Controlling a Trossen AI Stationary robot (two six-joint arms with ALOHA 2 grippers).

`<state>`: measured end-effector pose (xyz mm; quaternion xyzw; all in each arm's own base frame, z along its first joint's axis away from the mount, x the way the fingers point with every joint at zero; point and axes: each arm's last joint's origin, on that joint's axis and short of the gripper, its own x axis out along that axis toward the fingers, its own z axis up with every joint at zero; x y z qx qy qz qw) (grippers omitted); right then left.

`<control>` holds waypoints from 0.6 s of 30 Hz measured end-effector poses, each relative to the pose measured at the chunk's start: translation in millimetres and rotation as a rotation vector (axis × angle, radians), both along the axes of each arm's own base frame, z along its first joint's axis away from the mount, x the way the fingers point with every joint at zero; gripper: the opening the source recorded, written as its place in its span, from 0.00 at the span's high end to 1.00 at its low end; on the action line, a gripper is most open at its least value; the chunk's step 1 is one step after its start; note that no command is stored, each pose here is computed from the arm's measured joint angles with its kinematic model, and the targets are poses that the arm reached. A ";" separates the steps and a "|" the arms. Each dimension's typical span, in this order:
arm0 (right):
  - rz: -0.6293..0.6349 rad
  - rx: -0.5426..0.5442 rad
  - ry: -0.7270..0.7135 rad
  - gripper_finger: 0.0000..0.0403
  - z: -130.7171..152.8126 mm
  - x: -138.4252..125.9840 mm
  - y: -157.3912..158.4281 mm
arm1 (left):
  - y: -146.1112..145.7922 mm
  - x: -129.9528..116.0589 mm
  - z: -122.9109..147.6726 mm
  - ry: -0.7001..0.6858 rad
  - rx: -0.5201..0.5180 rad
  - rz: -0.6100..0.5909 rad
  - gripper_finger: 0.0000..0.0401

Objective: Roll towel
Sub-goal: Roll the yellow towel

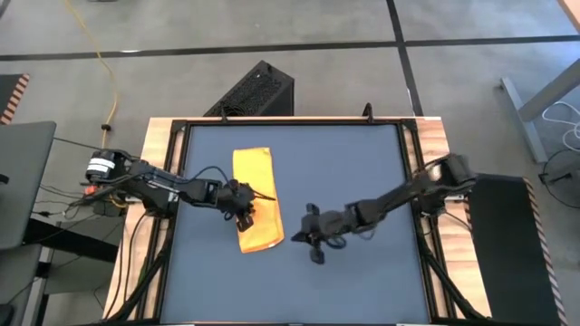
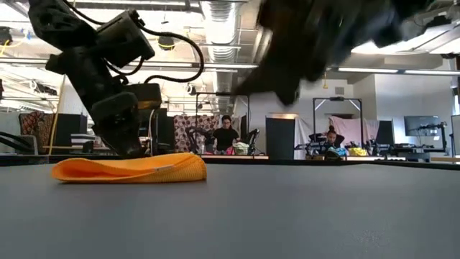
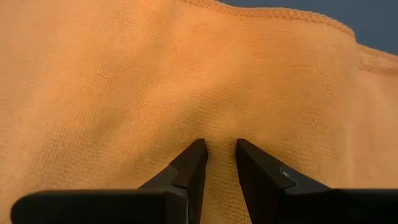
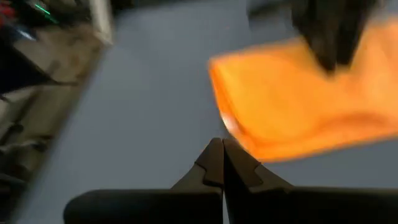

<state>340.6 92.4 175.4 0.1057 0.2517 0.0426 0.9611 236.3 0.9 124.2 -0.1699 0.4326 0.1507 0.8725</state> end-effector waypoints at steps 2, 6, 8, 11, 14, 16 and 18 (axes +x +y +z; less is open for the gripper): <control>-0.048 0.003 0.032 0.96 -18.0 13.1 -1.3 | 3.3 0.1 0.1 -0.002 -0.035 0.003 0.79; -0.163 -0.016 0.017 0.96 -28.4 44.1 -6.6 | 3.9 -0.2 -0.2 0.001 -0.075 -0.014 0.79; -0.155 -0.017 0.004 0.96 -28.4 58.5 -4.9 | 3.2 -0.3 -0.4 0.003 -0.093 -0.025 0.79; -0.107 -0.021 -0.027 0.96 -22.8 76.1 4.4 | 2.1 -2.0 -1.7 0.023 -0.125 -0.018 0.79; -0.109 -0.017 0.026 0.96 -29.7 87.1 10.8 | 1.6 -3.1 -2.5 0.036 -0.149 -0.011 0.79; -0.126 -0.012 0.117 0.96 -46.2 88.8 10.3 | 1.1 -3.4 -2.6 0.039 -0.170 -0.011 0.79; -0.134 0.012 0.155 0.96 -58.1 92.1 9.5 | -0.1 -3.6 -2.6 0.043 -0.180 -0.013 0.79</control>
